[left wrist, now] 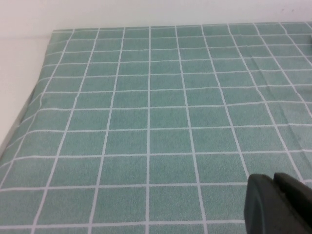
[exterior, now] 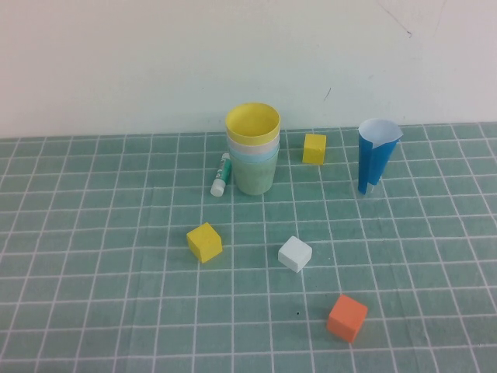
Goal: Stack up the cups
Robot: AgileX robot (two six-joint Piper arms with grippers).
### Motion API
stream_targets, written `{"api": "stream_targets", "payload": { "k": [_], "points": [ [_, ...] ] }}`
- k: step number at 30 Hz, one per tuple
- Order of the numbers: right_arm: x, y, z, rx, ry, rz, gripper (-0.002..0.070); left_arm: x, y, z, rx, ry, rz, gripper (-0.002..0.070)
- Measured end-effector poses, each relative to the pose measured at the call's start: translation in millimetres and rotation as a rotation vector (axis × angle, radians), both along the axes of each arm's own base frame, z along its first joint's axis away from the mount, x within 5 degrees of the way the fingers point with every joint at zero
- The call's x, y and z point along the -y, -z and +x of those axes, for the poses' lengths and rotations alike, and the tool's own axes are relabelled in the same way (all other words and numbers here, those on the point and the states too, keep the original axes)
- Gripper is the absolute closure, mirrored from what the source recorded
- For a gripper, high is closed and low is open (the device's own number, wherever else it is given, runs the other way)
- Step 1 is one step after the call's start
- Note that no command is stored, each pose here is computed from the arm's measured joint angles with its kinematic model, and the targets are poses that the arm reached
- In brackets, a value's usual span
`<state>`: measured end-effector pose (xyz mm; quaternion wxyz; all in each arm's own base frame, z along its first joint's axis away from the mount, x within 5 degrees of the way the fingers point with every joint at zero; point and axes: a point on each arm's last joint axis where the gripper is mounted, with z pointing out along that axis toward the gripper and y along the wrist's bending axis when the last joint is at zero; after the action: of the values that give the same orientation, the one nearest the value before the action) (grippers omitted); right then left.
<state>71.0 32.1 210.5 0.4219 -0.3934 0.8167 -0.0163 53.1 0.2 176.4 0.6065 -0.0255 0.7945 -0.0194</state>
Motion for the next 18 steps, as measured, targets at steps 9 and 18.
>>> {"api": "stream_targets", "payload": {
  "k": [9, 18],
  "points": [
    [7, 0, -3, 0.039, 0.068, 0.027, 0.0678, 0, 0, 0, 0.000, 0.000, 0.000, 0.0676],
    [31, 34, -13, 0.346, 0.376, 0.118, 0.0678, 0, 0, 0, -0.002, 0.000, -0.002, 0.0676]
  ]
}}
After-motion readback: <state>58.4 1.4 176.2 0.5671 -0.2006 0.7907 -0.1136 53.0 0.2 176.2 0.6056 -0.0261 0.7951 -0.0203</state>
